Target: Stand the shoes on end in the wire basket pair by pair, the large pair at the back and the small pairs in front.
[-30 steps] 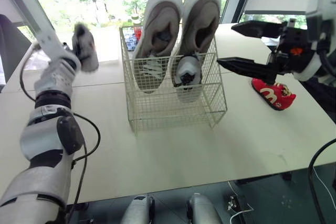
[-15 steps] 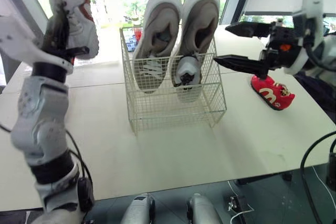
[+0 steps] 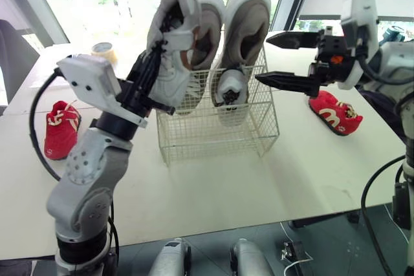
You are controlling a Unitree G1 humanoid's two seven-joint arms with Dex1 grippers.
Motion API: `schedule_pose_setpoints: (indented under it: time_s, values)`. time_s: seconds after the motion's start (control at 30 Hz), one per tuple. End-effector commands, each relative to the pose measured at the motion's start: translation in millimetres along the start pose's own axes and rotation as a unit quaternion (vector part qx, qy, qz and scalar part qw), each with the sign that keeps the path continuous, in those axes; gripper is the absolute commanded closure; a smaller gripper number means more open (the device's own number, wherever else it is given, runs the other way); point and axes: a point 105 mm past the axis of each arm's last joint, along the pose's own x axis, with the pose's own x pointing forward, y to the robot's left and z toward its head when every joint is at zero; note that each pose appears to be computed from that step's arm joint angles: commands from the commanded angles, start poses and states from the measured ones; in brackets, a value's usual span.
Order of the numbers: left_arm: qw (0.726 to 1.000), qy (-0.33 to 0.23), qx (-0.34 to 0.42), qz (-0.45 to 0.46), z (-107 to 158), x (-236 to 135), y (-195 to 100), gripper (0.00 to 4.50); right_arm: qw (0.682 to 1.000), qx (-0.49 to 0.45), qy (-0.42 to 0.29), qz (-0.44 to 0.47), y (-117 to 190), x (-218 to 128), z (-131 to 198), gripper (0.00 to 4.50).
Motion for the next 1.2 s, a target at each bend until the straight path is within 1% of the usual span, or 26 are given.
schedule_pose_setpoints:
  time_s: [0.03, 0.17, 0.3, 0.47, 0.63, 0.77, 0.87, 0.97, 1.07, 1.2]
  values:
    - [0.999, -0.041, 0.017, 0.002, 0.8, 3.6, -2.1, 4.47, 0.999, -0.037, -0.008, -0.011, 0.0, -8.3, 22.2, 0.00]
    - [0.998, -0.052, 0.023, 0.007, -12.4, 6.8, 1.3, 4.47, 0.999, -0.038, 0.000, -0.016, 0.3, -10.6, 25.8, 0.00]
    - [0.998, -0.057, 0.011, 0.027, -33.1, 11.2, 3.4, 4.47, 0.999, -0.041, 0.012, -0.020, 0.8, -16.4, 27.3, 0.00]
    - [0.999, -0.052, -0.002, 0.013, -52.4, 9.0, -2.9, 4.47, 0.999, -0.044, 0.015, -0.024, 3.3, -19.5, 31.9, 0.00]
    - [0.999, -0.043, 0.002, -0.006, -69.0, 7.9, -5.0, 4.47, 0.998, -0.044, 0.016, -0.030, 6.6, -20.5, 34.0, 0.00]
    - [0.999, -0.043, 0.029, -0.016, -77.9, 6.5, -5.0, 4.47, 0.998, -0.041, 0.018, -0.037, 8.7, -23.1, 32.8, 0.00]
    - [0.998, -0.046, 0.044, -0.010, -81.9, 5.0, -1.7, 4.47, 0.998, -0.039, 0.018, -0.038, 10.7, -23.6, 32.9, 0.00]
    - [0.997, -0.059, 0.053, -0.010, -79.9, 6.5, -0.9, 4.47, 0.998, -0.038, 0.018, -0.040, 11.9, -23.8, 33.3, 0.00]
    - [0.994, -0.083, 0.064, -0.013, -70.5, 13.7, -2.2, 4.47, 0.998, -0.037, 0.018, -0.041, 11.7, -23.9, 33.2, 0.00]
    - [0.985, -0.136, 0.106, -0.021, -49.9, 24.3, -5.1, 4.47, 0.998, -0.036, 0.019, -0.040, 11.9, -23.0, 31.3, 0.00]
